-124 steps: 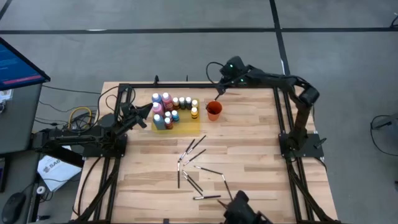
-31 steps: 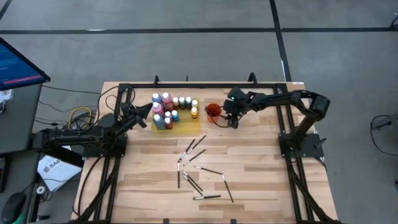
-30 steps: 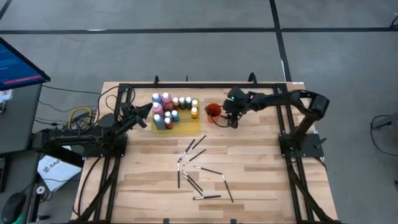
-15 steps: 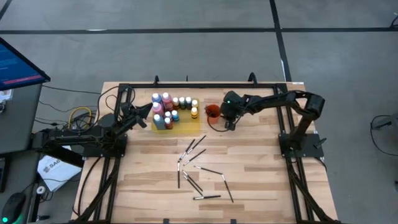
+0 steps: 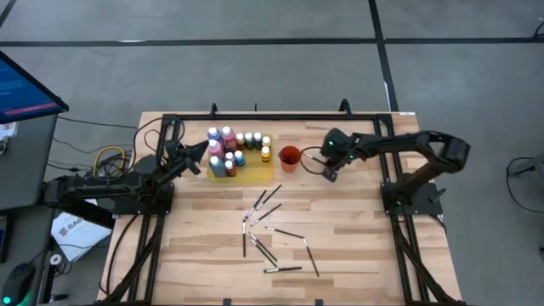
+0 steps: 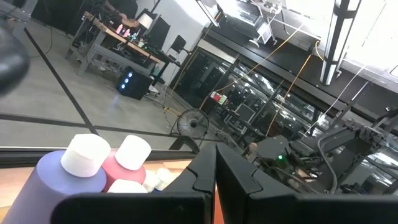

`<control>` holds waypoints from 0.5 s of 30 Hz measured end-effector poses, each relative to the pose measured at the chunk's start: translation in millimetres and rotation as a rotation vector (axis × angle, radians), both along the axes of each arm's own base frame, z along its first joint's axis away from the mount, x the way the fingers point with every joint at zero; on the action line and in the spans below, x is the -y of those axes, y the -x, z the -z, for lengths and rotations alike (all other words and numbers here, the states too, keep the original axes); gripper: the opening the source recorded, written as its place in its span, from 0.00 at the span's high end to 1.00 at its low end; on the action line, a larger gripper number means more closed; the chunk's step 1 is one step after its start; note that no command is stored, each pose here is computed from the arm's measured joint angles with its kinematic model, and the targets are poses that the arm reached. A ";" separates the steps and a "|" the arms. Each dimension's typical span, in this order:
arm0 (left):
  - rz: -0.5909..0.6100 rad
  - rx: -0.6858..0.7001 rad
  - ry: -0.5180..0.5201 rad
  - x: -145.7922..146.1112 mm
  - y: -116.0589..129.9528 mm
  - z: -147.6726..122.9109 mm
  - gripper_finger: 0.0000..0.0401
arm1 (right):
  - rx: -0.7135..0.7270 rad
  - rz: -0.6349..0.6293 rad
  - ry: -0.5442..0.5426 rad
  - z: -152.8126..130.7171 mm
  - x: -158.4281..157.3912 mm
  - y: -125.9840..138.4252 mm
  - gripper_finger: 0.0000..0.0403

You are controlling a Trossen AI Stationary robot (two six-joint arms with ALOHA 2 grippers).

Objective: Pick & Place Paint Supplies
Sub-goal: Put the silver paint brush into the orange cup

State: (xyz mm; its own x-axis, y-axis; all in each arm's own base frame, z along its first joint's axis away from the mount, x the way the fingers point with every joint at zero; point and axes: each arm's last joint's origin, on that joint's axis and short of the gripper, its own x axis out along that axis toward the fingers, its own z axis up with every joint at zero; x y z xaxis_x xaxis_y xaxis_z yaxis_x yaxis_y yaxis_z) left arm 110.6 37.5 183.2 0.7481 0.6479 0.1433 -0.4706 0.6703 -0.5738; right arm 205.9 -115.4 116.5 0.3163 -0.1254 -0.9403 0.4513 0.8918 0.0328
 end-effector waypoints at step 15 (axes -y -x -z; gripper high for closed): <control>0.000 0.000 0.000 0.0 0.0 0.1 1.00 | 0.057 -0.119 -0.198 -6.7 -122.5 29.7 0.99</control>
State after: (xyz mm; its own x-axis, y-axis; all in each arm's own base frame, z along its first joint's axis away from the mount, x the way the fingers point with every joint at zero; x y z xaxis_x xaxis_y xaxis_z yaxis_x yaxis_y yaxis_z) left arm 110.6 37.5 183.1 0.7484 0.6476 0.1431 -0.4705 0.6705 -0.5737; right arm 176.3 7.1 123.2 0.3715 0.1013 -0.9229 0.3353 0.9123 0.2351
